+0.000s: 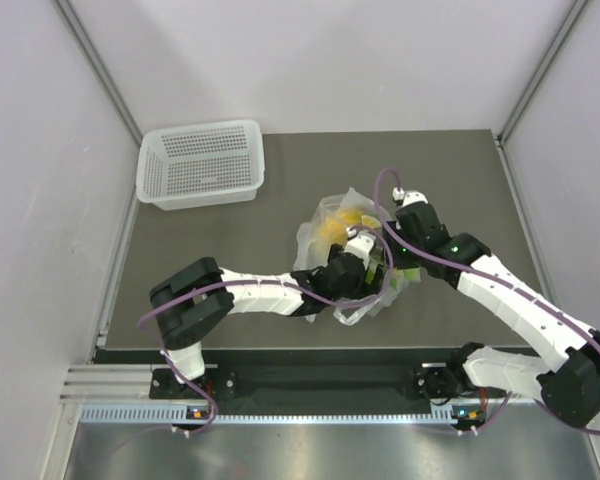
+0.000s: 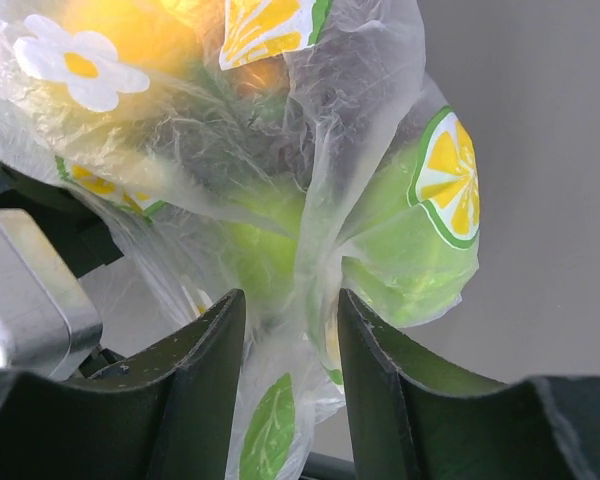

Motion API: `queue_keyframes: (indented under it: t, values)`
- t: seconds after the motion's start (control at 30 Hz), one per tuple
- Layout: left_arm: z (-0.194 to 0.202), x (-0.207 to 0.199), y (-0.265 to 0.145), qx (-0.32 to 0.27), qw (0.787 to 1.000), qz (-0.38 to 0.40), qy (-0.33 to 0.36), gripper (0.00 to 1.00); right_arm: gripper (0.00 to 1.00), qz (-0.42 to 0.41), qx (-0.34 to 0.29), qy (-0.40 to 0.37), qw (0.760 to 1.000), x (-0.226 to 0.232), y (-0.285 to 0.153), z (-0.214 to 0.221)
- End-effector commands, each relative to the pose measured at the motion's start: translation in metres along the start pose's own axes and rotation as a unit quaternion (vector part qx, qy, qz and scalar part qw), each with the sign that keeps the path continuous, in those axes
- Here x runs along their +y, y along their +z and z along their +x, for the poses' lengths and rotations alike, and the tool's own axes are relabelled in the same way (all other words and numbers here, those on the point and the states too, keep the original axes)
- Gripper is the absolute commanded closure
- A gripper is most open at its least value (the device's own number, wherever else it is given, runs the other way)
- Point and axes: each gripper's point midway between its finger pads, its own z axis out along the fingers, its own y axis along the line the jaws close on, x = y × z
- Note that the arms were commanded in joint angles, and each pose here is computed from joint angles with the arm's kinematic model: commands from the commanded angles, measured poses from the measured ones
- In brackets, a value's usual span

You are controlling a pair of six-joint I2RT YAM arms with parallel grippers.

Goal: Untie the knot of the plastic bag and take out the fruit

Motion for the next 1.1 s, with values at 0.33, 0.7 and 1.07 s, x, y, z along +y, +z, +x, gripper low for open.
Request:
queue_keyframes:
  t: [0.33,0.7,1.07]
  values:
    - [-0.072,-0.001,0.007,-0.08,0.995,-0.05,0.033,0.01,0.56,-0.007,0.0,-0.006,1.0,-0.006,-0.006,0.003]
    - [-0.098,-0.004,-0.016,-0.074,0.995,-0.067,0.015,0.01,0.5,-0.004,0.008,-0.012,1.0,-0.01,-0.008,0.009]
    - [-0.096,0.011,-0.078,-0.064,0.995,-0.072,-0.033,0.01,0.46,-0.011,0.019,-0.021,1.0,-0.011,-0.012,0.012]
